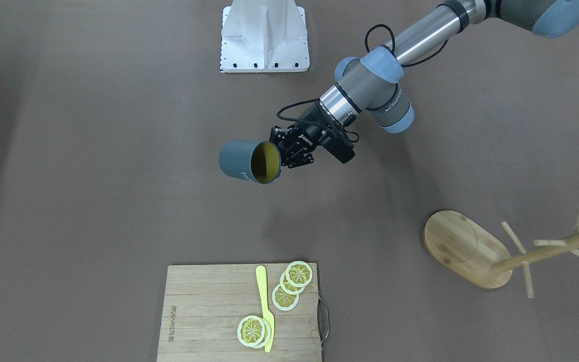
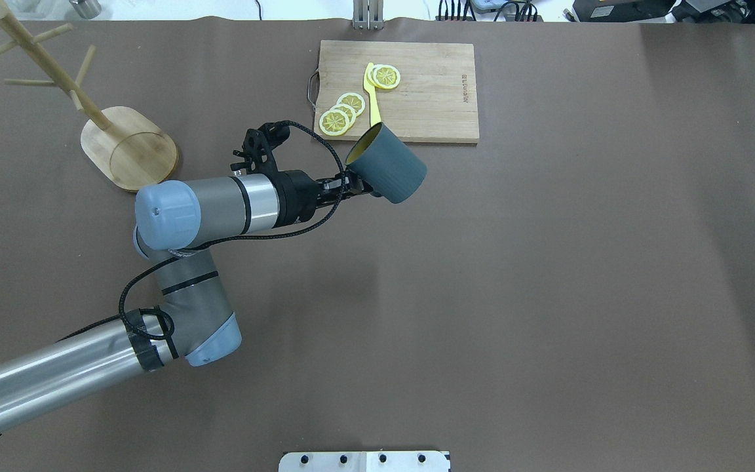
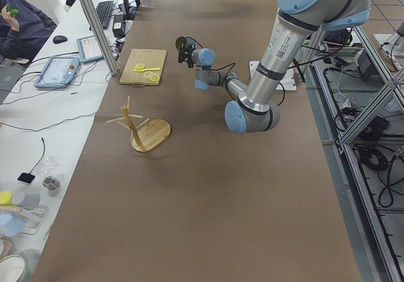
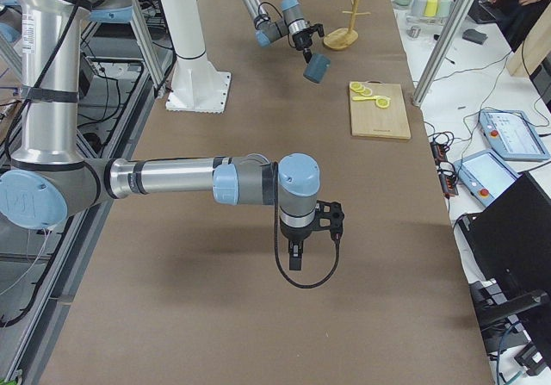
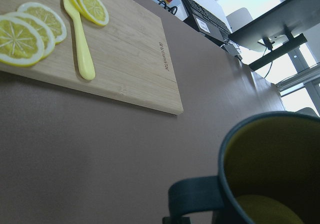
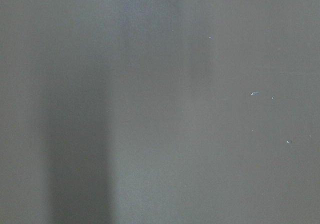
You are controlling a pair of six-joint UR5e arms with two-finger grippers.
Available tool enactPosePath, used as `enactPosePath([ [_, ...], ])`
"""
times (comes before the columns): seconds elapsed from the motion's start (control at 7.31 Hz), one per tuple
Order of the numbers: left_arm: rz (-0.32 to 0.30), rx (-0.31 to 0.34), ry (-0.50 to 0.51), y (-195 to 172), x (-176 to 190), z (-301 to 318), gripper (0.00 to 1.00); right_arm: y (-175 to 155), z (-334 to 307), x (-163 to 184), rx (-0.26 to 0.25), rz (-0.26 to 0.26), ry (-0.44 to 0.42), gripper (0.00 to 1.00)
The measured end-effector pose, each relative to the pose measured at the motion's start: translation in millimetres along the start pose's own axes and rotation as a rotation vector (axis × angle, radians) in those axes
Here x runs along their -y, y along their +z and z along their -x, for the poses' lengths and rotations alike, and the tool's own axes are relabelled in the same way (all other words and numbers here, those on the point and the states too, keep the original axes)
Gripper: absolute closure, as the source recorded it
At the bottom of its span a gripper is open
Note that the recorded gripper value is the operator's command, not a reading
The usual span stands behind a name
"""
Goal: Hang cup on storage rack
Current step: 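Lift the teal mug with the left gripper and swing it toward the mug tree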
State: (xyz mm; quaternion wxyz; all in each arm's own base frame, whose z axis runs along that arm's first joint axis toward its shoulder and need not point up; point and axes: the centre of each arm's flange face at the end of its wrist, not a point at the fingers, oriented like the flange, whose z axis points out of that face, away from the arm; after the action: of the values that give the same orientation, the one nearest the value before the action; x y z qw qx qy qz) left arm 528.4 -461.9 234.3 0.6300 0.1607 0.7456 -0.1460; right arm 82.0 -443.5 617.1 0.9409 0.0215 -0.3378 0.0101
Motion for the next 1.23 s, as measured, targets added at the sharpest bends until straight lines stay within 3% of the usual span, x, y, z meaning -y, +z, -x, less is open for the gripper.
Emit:
enactPosePath([
  [0.55, -0.052, -0.122, -0.359, -28, 49, -11, 1.00, 3, -2, 0, -0.002, 0.005, 0.002, 0.00],
  [1.23, -0.052, -0.344, -0.786, -61, 75, 3, 1.00, 4, -4, -2, -0.004, 0.008, 0.004, 0.00],
])
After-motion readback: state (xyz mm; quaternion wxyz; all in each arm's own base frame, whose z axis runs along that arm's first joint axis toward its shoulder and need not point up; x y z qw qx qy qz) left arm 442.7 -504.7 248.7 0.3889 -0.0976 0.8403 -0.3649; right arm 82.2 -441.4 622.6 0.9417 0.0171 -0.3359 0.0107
